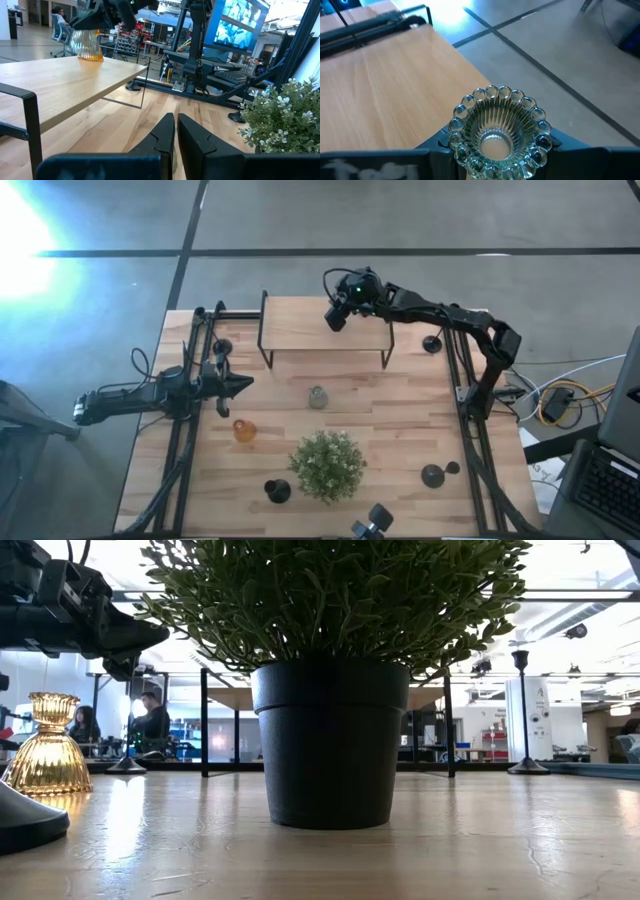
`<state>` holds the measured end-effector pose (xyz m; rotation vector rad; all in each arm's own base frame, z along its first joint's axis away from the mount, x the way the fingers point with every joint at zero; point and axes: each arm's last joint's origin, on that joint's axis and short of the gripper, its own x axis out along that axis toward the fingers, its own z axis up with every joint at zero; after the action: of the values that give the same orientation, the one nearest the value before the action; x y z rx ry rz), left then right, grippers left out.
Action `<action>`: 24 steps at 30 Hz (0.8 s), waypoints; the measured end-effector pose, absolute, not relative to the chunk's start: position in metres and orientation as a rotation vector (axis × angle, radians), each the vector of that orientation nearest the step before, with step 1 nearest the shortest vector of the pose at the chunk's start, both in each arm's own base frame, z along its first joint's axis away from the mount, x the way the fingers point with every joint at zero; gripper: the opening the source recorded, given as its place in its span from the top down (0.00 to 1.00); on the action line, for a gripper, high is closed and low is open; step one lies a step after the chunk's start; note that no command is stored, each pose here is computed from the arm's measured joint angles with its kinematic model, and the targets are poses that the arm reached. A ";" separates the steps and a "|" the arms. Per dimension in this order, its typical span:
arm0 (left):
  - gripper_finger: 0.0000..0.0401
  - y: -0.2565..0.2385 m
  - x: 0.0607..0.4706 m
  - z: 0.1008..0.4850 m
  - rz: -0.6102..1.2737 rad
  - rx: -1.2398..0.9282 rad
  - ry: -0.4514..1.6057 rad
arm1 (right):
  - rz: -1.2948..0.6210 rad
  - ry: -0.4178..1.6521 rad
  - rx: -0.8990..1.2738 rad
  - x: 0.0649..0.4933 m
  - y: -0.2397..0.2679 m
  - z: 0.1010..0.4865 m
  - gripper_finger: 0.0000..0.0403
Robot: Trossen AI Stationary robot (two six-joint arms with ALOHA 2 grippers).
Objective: Pick & Place candle stick holders
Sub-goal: Put the green glass candle holder on the shelf aligned with the other glass candle holder
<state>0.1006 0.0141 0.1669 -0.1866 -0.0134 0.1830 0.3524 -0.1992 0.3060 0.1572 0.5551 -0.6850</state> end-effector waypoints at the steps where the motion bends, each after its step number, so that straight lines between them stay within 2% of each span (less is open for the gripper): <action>1: 0.94 0.014 0.101 0.167 0.183 -0.186 -0.013 | -0.683 0.551 0.148 0.351 -0.199 0.308 0.70; 13: 0.94 0.014 0.101 0.167 0.183 -0.187 -0.013 | -0.707 0.456 0.156 0.356 -0.178 0.332 0.70; 21: 0.94 0.014 0.101 0.167 0.183 -0.186 -0.014 | -1.062 0.344 0.194 0.364 -0.152 0.335 0.70; 24: 0.94 0.014 0.101 0.167 0.183 -0.187 -0.013 | -1.101 0.308 0.256 0.365 -0.151 0.325 0.70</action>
<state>0.1006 0.0142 0.1668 -0.1867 -0.0132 0.1833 0.3653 -0.1509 0.3247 0.2561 0.3075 -1.1013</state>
